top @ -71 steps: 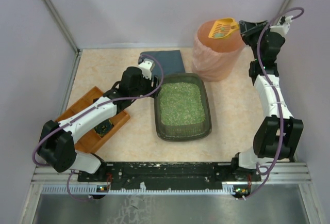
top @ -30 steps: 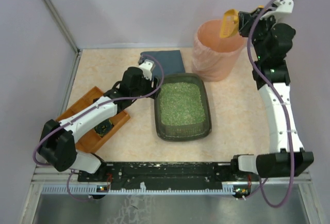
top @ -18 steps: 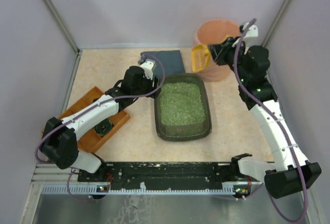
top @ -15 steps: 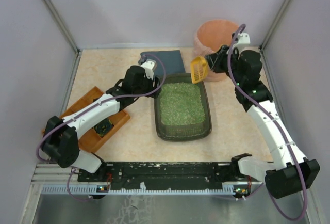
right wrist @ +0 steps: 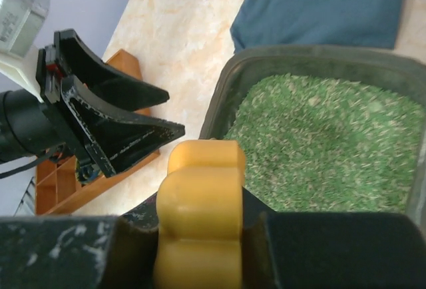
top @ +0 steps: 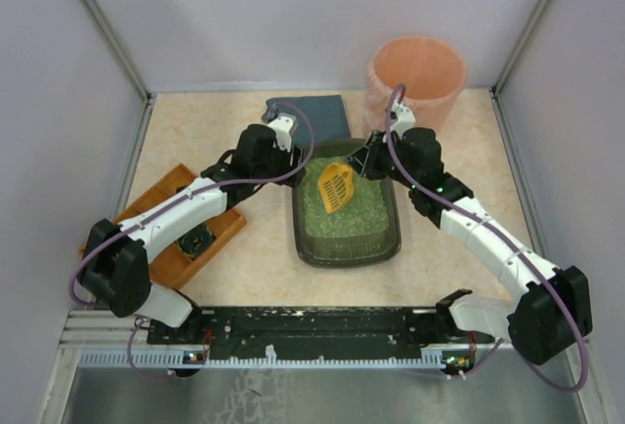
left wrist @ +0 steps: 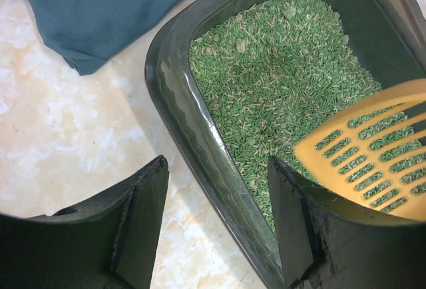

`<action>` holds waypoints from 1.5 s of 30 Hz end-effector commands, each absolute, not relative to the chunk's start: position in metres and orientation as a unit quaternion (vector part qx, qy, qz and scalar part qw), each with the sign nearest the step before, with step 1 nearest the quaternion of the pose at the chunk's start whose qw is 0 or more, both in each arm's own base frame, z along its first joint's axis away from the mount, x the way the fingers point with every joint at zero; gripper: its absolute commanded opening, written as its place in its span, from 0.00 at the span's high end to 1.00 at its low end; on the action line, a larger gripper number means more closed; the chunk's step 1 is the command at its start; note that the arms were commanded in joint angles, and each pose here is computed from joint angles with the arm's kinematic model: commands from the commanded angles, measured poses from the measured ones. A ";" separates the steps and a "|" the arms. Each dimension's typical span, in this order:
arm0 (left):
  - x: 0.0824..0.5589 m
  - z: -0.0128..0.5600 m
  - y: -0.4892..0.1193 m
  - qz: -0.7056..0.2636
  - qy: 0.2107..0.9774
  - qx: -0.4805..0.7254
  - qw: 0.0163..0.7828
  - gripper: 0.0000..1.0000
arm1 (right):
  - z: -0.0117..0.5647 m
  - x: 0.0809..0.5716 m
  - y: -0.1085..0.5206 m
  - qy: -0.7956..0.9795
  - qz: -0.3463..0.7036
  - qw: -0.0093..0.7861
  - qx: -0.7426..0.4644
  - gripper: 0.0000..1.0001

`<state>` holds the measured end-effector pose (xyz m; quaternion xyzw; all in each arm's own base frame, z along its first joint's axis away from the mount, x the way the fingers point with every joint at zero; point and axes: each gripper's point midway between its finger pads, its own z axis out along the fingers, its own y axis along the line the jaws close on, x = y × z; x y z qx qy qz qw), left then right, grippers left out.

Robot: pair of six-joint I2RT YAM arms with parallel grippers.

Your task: Clean the litter box

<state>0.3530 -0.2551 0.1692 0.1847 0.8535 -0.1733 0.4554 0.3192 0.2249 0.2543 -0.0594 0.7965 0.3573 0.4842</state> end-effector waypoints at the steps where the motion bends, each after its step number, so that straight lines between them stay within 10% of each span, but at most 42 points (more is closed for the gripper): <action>1: 0.355 0.189 -0.258 -0.187 0.838 0.178 0.480 0.33 | 0.266 0.321 0.248 0.772 0.383 0.506 -0.027 1.00; 45: 0.355 0.186 -0.260 -0.189 0.840 0.183 0.474 0.34 | 0.170 0.296 0.282 0.803 0.404 0.437 -0.016 1.00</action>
